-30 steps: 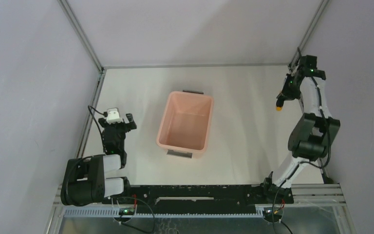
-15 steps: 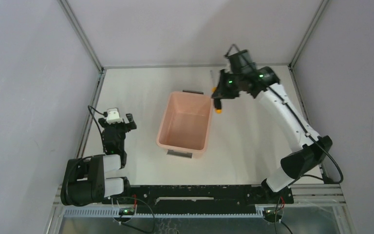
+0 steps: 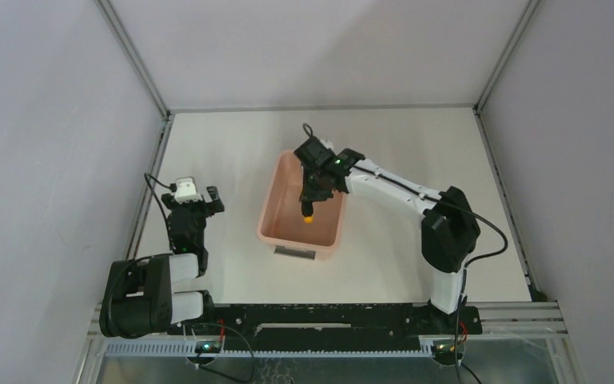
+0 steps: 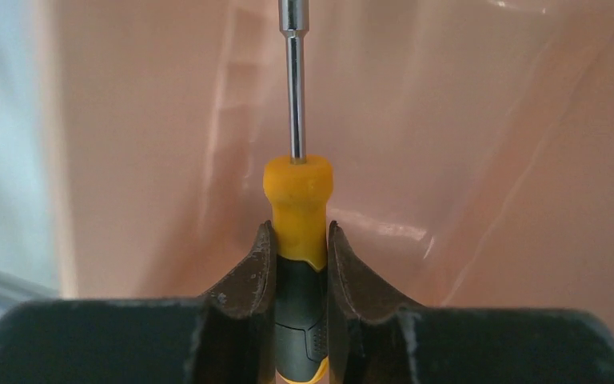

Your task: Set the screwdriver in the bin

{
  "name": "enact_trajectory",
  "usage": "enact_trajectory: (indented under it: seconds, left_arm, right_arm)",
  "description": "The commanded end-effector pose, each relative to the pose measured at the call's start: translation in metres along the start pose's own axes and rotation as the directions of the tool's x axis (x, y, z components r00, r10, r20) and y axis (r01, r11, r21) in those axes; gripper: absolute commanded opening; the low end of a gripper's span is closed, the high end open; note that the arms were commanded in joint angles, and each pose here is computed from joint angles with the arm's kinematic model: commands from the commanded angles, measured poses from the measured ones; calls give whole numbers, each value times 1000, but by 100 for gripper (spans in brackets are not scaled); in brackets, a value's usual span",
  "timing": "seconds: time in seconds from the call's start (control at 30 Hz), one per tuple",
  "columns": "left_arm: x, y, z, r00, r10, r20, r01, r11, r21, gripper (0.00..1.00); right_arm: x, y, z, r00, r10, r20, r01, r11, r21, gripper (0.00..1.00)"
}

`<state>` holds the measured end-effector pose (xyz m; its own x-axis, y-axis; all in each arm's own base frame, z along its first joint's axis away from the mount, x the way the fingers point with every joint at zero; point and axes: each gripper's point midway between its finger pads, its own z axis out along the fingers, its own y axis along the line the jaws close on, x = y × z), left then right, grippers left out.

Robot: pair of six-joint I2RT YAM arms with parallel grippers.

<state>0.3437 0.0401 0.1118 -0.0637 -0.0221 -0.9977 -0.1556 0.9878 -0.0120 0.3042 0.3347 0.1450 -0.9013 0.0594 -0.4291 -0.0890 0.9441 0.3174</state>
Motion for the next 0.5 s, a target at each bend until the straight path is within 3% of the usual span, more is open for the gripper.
enact_trajectory:
  seconds: [0.0, 0.23, 0.47]
  left_arm:
    - [-26, -2, 9, 997, 7, 73, -7, 1000, 3, 100]
    - [-26, -2, 9, 997, 7, 72, -7, 1000, 5, 100]
    - [-25, -2, 8, 997, 7, 71, -7, 1000, 4, 100]
  right_arm:
    - [-2, 1, 37, 994, 42, 99, -45, 999, 31, 10]
    - [27, -25, 81, 996, 11, 87, -22, 991, 130, 29]
    - [29, -16, 78, 995, -36, 91, 26, 993, 114, 63]
